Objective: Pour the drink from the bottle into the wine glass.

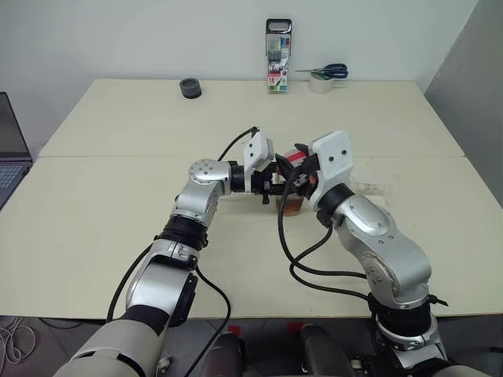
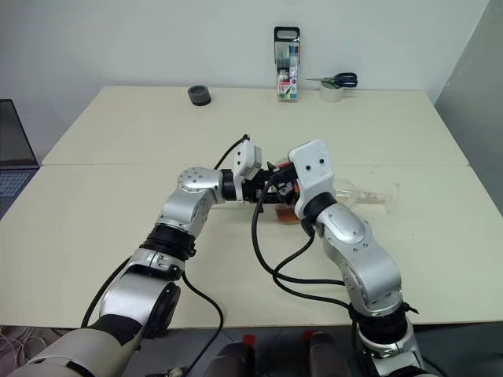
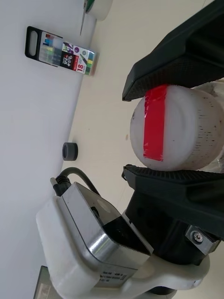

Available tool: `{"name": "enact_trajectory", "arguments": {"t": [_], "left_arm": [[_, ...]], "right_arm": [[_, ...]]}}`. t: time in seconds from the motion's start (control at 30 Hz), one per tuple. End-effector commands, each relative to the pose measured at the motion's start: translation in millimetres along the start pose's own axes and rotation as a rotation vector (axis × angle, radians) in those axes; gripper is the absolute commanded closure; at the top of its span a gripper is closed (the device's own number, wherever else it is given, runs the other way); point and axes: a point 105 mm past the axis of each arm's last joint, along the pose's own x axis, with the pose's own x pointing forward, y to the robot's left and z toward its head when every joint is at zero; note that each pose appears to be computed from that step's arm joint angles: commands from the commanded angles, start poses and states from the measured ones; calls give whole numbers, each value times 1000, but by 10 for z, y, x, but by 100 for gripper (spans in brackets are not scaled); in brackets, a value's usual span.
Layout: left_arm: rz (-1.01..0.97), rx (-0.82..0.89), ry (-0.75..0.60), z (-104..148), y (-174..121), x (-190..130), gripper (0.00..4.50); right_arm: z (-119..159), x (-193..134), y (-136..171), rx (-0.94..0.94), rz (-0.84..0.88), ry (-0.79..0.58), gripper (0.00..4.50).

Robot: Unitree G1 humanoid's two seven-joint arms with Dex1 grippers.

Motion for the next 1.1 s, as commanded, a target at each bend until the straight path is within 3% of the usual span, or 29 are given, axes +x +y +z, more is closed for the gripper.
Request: {"name": "enact_trajectory", "arguments": {"t": [0.03,0.17,0.27,0.53,0.73,1.1], "left_arm": [[-84,59,-9,153,-61,15,271],[-87,77,-8,175,-62,-26,272],[-60,80,-18,193,-30,-51,272],[-36,69,-21,195,1,-84,274],[-30,55,-22,200,28,-104,274],[-44,42,-24,264,56,-84,274]], "right_arm": [[184,33,81,-127,365,-77,260],[87,3,-49,-111,646,55,260],[54,2,-113,-76,674,94,260],[260,-80,-279,-38,502,23,0],[351,-216,-174,-65,346,-38,0],[238,-77,-208,-121,209,-33,0]]}}
